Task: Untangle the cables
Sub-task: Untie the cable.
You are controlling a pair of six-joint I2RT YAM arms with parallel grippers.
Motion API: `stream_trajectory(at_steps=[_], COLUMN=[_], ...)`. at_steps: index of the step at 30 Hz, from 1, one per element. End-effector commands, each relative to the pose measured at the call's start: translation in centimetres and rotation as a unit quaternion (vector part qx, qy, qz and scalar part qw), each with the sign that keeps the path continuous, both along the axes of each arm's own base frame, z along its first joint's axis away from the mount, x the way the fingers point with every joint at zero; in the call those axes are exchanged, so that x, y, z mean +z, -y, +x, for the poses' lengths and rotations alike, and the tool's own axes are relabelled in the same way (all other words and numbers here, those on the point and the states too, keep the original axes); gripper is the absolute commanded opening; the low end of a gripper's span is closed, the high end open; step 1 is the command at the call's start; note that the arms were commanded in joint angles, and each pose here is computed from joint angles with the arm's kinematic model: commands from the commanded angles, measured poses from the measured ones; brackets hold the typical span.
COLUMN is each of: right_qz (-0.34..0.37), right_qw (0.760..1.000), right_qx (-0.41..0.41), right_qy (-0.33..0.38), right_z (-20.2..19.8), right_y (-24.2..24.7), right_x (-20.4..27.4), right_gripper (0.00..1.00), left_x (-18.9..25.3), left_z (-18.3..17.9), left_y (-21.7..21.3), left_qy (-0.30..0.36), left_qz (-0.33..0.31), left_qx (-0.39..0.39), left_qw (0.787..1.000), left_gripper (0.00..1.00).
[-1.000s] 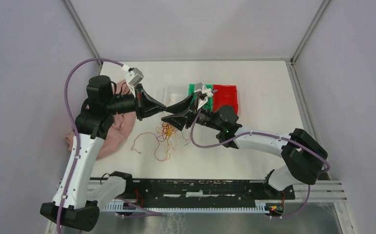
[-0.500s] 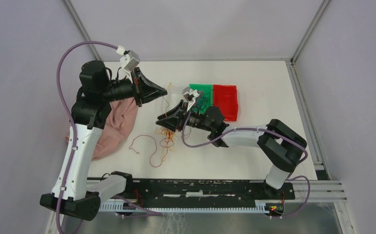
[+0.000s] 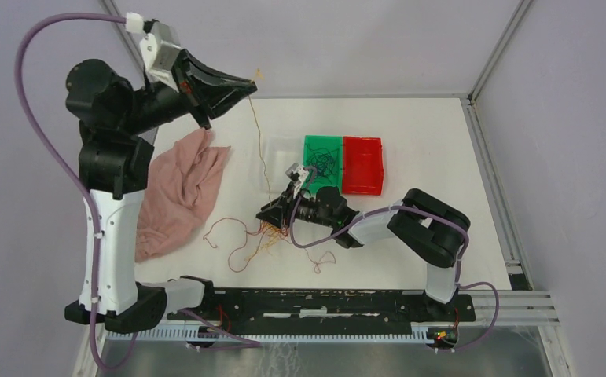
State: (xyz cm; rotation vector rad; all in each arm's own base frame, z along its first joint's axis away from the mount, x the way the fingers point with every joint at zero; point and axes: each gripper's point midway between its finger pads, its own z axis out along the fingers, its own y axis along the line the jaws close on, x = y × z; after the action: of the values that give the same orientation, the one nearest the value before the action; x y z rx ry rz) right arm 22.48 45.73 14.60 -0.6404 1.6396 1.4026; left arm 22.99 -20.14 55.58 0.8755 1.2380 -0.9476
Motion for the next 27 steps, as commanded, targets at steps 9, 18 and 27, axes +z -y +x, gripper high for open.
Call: stream_trajectory(at_steps=[9,18,27], right_qz=[-0.080,-0.122,-0.062], right_qw=[0.996,0.990,0.990], right_qx=[-0.033,-0.058,-0.100], right_qy=[0.027,0.036,0.081], right_z=[-0.5,-0.2,1.2], right_y=[0.1,1.1,2.2], right_x=[-4.2,-5.8,3.6], right_gripper=[0.47,0.53,0.65], left_x=[16.9,24.8,19.3], left_z=[-4.0,-10.4,-7.3], left_y=[-5.1,-9.0,-5.8], left_qy=[0.363,0.615,0.523], left_qz=[-0.091,-0.149,-0.075], left_qx=[0.166,0.263,0.185], left_qw=[0.912,0.728,0.829], left_gripper=[0.03,0.03,0.03])
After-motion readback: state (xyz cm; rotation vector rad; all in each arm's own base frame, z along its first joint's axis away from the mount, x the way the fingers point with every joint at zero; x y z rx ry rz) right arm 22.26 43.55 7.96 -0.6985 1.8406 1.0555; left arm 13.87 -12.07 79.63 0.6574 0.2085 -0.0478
